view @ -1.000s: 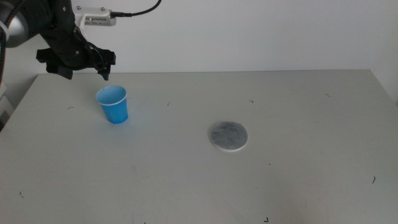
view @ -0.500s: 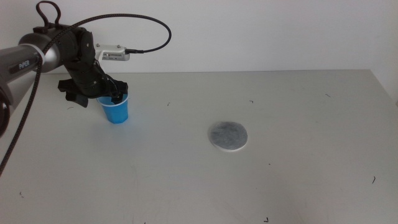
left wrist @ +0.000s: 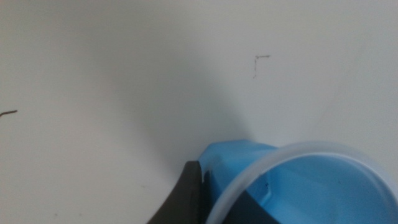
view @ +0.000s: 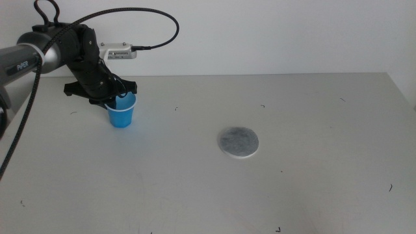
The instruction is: Place an empty cup on a cup mat.
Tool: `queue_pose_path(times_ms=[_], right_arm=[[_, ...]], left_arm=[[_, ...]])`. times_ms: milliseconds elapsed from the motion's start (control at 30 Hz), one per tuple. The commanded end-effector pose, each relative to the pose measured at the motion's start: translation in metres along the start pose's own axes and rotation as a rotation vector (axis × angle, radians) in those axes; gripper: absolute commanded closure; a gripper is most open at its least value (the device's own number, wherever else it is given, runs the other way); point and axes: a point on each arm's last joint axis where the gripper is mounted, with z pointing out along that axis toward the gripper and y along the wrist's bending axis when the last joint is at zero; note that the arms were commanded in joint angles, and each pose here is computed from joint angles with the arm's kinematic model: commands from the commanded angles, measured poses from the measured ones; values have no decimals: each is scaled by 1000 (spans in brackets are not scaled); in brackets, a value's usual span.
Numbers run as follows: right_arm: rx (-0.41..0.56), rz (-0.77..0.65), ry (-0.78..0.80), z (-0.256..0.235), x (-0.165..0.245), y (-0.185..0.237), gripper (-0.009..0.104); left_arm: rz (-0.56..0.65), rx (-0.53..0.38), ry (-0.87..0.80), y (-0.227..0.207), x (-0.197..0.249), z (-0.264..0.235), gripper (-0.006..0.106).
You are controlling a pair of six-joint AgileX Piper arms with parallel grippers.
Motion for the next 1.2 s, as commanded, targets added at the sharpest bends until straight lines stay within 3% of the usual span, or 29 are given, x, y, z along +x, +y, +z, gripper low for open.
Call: queue_pose_path(times_ms=[0, 267, 667, 1167], right_arm=[[7, -19, -107, -3, -11, 0, 1], [7, -19, -107, -3, -11, 0, 1], [7, -19, -107, -3, -11, 0, 1], [7, -19, -107, -3, -11, 0, 1]], left_arm=[[4, 6, -101, -1, -15, -44, 100], [39, 34, -111, -26, -10, -96, 100], [201, 190, -128, -144, 12, -152, 100], [302, 324, -159, -233, 46, -132, 100]])
